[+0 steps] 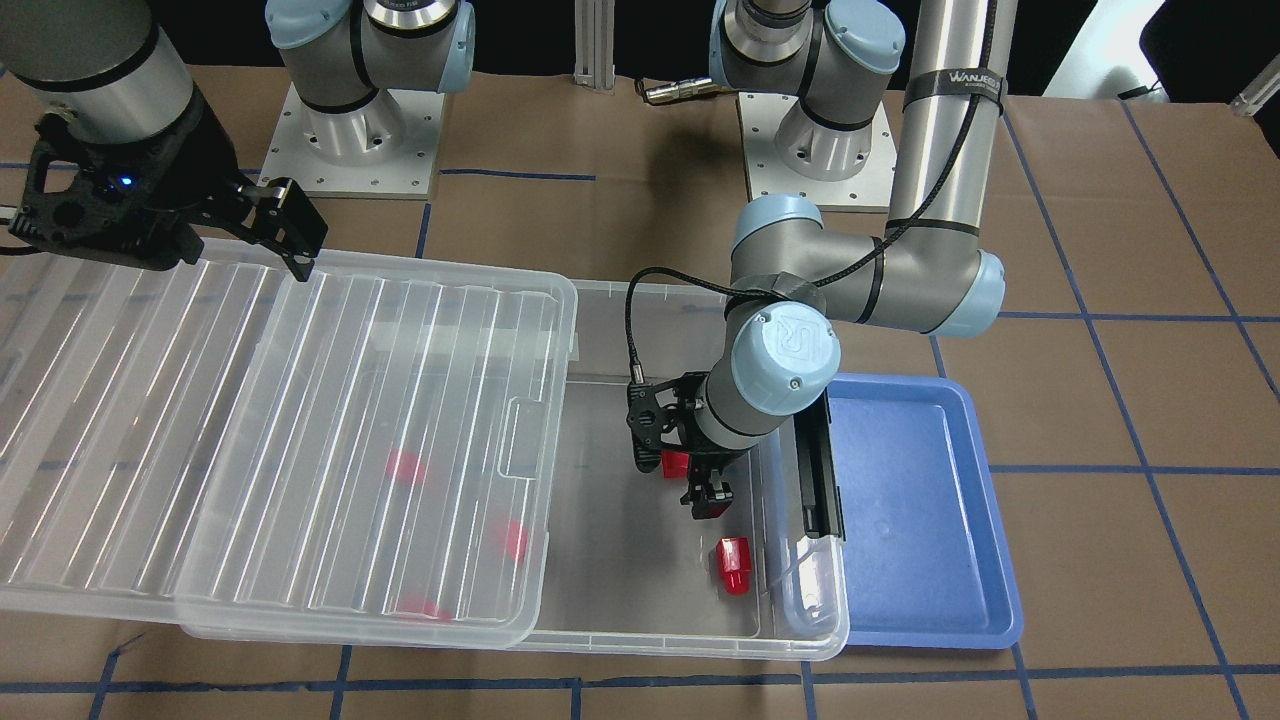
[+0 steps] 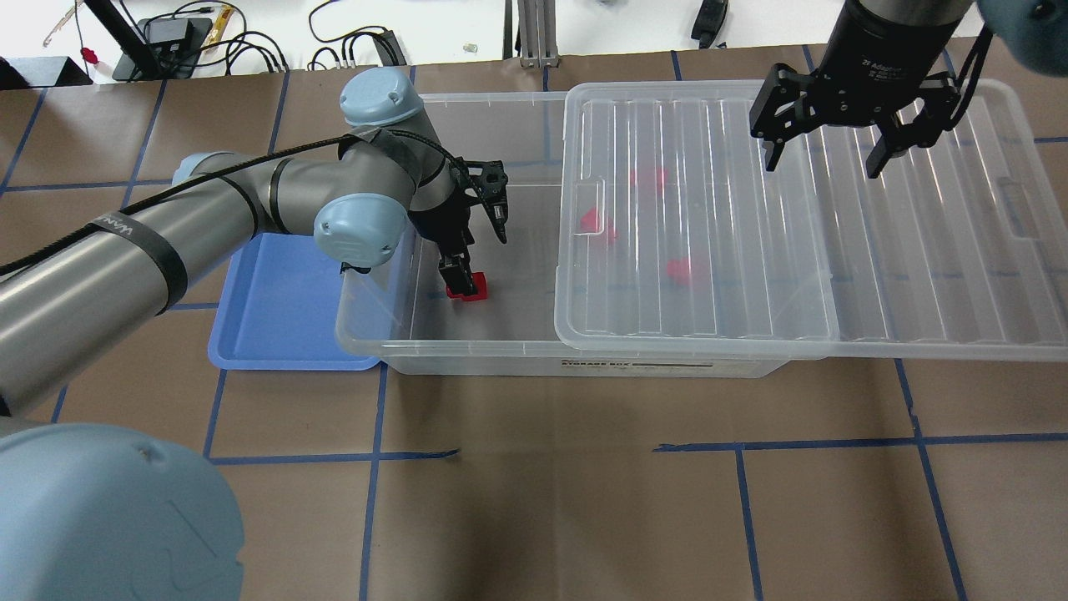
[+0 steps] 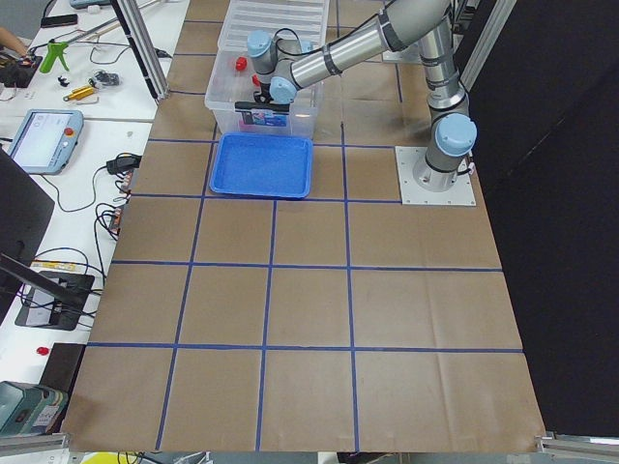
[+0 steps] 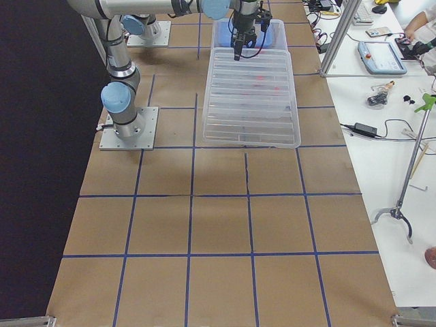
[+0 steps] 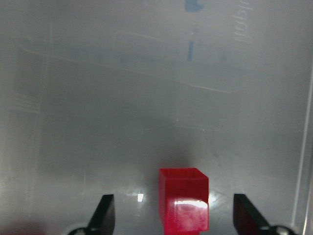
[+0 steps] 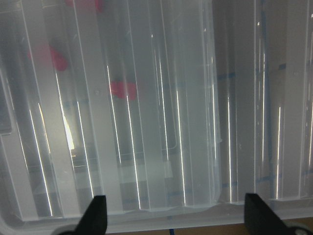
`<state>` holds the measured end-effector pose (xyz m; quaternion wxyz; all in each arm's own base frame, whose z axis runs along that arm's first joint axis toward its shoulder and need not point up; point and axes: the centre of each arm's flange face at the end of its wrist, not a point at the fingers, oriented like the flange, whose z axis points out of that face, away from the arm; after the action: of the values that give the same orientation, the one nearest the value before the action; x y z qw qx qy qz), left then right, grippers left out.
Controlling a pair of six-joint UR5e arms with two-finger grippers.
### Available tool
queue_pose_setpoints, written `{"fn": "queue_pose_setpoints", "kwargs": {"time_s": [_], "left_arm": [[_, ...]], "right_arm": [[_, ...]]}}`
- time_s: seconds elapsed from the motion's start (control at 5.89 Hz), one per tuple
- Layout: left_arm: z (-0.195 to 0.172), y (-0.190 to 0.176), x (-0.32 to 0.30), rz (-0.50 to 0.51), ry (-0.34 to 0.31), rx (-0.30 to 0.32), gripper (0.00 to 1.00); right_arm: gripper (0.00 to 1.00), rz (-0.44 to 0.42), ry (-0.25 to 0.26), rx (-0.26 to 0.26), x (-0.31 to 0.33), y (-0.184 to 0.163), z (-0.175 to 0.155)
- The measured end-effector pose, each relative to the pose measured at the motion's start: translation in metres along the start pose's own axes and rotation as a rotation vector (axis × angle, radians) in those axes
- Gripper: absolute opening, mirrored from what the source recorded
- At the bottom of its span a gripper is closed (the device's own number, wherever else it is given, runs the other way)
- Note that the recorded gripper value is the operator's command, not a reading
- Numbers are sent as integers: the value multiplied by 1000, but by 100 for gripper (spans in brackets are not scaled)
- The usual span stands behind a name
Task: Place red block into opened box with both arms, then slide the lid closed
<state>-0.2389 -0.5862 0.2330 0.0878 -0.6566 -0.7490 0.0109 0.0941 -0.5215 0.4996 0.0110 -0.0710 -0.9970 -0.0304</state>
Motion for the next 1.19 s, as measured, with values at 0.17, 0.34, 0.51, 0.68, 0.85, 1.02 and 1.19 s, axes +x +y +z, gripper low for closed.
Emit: {"fn": "queue_pose_setpoints", "kwargs": {"time_s": [0.17,0.34,0.51,0.68,0.85,1.02,1.19], "left_arm": [[-46,-3,5,-45,6,-1,99],[-101,-7,15,-113,21,-8,99],[-147,-10,29,-187,31,-17,99],[-179,-6,43,-272,27,-24,99],[-203,7,57,-422,1,-46,99],[-223,21,71,-634,-46,-82,99],[-236,33,82,-856,-108,-102,99]], "right_arm": [[100,-25,-1,-1,42,-11,-1],[100,-54,6,-3,96,-22,1],[100,-88,29,-15,156,-30,6],[100,-90,51,-44,220,-37,19],[100,-90,59,-66,284,-48,43],[100,-90,63,-77,338,-59,72],[100,-72,74,-95,374,-69,100]]}}
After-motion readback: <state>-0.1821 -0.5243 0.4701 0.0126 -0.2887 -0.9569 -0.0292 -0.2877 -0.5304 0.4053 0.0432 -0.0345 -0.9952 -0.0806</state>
